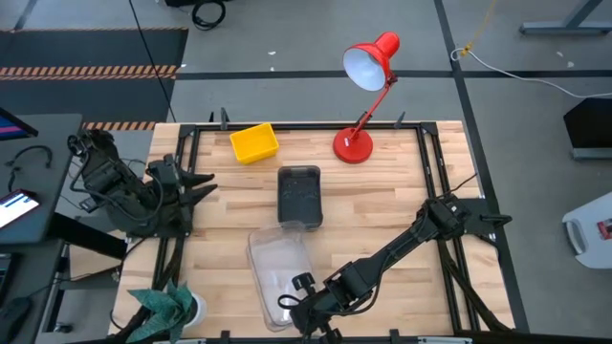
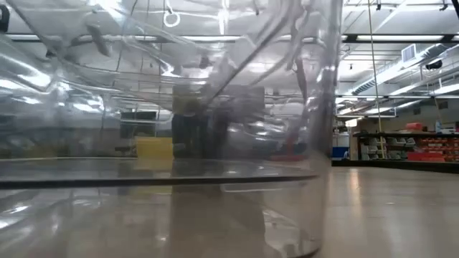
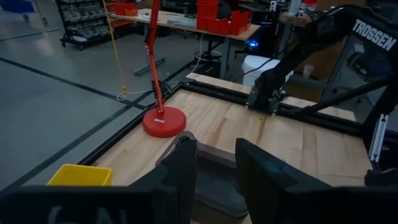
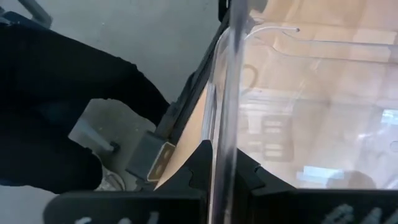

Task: Stack baskets by color
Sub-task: Stack the right transparent bin on top of the left transparent bins, then return to Home Position

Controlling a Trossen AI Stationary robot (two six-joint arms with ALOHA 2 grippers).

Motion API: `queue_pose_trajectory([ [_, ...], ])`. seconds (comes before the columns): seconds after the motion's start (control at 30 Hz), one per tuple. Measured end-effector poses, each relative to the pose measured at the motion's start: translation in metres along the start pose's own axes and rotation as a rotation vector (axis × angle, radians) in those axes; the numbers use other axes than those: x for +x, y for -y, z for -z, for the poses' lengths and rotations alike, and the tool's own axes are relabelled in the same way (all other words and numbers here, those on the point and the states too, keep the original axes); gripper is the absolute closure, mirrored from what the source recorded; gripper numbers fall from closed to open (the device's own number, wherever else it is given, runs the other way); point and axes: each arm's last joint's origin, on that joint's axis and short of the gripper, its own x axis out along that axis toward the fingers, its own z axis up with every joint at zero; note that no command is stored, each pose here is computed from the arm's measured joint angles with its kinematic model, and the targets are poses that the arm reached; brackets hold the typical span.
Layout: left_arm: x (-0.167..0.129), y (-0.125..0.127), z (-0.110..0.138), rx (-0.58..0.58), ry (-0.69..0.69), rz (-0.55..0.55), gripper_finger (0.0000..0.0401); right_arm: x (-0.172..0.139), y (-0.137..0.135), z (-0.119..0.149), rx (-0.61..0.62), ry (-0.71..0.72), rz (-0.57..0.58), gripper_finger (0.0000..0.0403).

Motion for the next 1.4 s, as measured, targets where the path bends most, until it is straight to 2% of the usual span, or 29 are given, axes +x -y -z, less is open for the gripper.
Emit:
queue_pose_trajectory([
  [0.37,0.0,0.0,0.0,-0.001,0.001,0.0,0.0284,0.0,0.001,0.005,0.03,-0.066,-0.048,0.0365],
  [0.77,0.0,0.001,0.0,-0.004,-0.02,0.027,0.0284,-0.002,0.007,0.004,0.027,-0.075,-0.104,0.0252],
  [0.97,0.0,0.002,0.001,-0.011,-0.019,0.027,0.0284,-0.022,0.008,-0.005,0.027,-0.088,-0.11,0.022],
  [1.07,0.004,0.005,0.01,-0.004,-0.022,0.025,0.0284,-0.035,0.004,-0.009,-0.023,-0.091,-0.072,0.0216],
  [1.17,0.011,0.011,0.03,0.02,-0.035,0.024,0.0284,-0.049,-0.004,-0.007,-0.08,-0.092,0.025,0.0217],
  [1.3,0.021,0.02,0.058,0.013,-0.041,0.048,0.0284,-0.069,-0.009,-0.002,-0.106,-0.077,0.123,0.0217],
  [1.4,0.026,0.027,0.071,0.011,-0.022,0.097,0.0284,-0.077,-0.008,0.004,-0.112,-0.078,0.148,0.0217],
])
